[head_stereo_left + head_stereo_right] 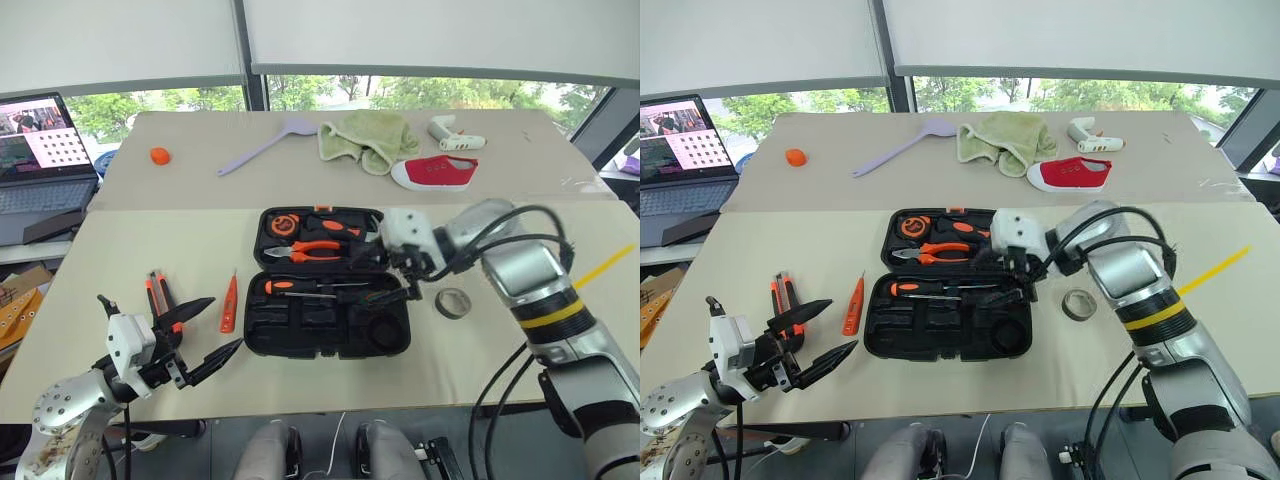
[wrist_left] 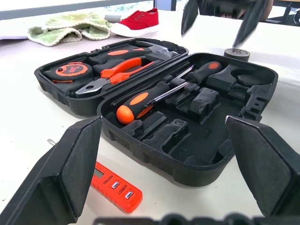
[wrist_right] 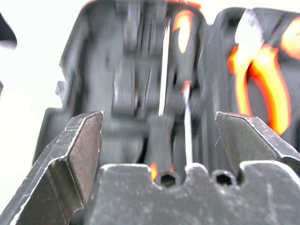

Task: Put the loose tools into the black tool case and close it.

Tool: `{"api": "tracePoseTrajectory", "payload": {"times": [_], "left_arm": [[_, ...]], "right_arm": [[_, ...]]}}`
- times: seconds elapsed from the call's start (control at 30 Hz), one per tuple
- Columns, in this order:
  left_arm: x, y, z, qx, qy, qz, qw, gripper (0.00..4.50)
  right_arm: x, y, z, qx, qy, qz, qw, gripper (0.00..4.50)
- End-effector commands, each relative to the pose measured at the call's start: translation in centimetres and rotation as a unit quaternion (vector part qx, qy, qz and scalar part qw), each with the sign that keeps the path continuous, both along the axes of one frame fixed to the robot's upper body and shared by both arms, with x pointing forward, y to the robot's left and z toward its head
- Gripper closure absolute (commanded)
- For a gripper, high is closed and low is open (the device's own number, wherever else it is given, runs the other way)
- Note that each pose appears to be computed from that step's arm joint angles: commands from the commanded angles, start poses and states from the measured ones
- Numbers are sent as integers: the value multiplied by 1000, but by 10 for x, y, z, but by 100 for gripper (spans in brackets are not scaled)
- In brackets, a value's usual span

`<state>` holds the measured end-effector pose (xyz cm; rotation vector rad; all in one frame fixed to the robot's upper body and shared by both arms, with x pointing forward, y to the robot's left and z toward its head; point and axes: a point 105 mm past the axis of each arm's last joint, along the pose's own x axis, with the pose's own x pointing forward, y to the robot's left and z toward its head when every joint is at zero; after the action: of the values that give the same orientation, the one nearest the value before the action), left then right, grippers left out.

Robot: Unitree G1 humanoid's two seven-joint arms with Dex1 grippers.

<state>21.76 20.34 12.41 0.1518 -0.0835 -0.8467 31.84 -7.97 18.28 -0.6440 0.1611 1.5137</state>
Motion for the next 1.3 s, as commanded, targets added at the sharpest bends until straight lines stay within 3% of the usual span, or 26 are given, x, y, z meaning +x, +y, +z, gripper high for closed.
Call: {"api": "tracePoseTrajectory", "payload": {"times": [0.03,0.3,0.63,0.73,0.83,0.97,1.1,1.2,1.3], "left_arm": [[1,-1,4,7,-16,-3,1000,0],[3,-1,2,17,-10,-11,1000,0],[1,3,-1,31,4,0,1000,0],[-1,6,1,23,2,12,1000,0],[-8,17,9,-13,6,40,999,0],[-29,60,9,-11,17,140,990,0],[-54,105,4,-1,38,244,969,0],[-93,156,-17,0,110,382,918,0],[-118,174,-27,-11,154,427,891,0]], "right_arm": [[2,10,-12,44,4,-8,999,181],[11,8,-65,12,10,-16,1000,449],[7,11,-93,-24,10,-4,1000,449],[11,17,-76,20,3,-20,1000,449],[8,9,-40,106,-15,-9,994,449],[-8,-29,-7,210,-26,-19,977,330],[-19,-61,-5,227,-45,-54,971,198],[-30,-102,-15,233,-56,-88,967,99],[-36,-133,-29,216,-58,-137,965,99]]}}
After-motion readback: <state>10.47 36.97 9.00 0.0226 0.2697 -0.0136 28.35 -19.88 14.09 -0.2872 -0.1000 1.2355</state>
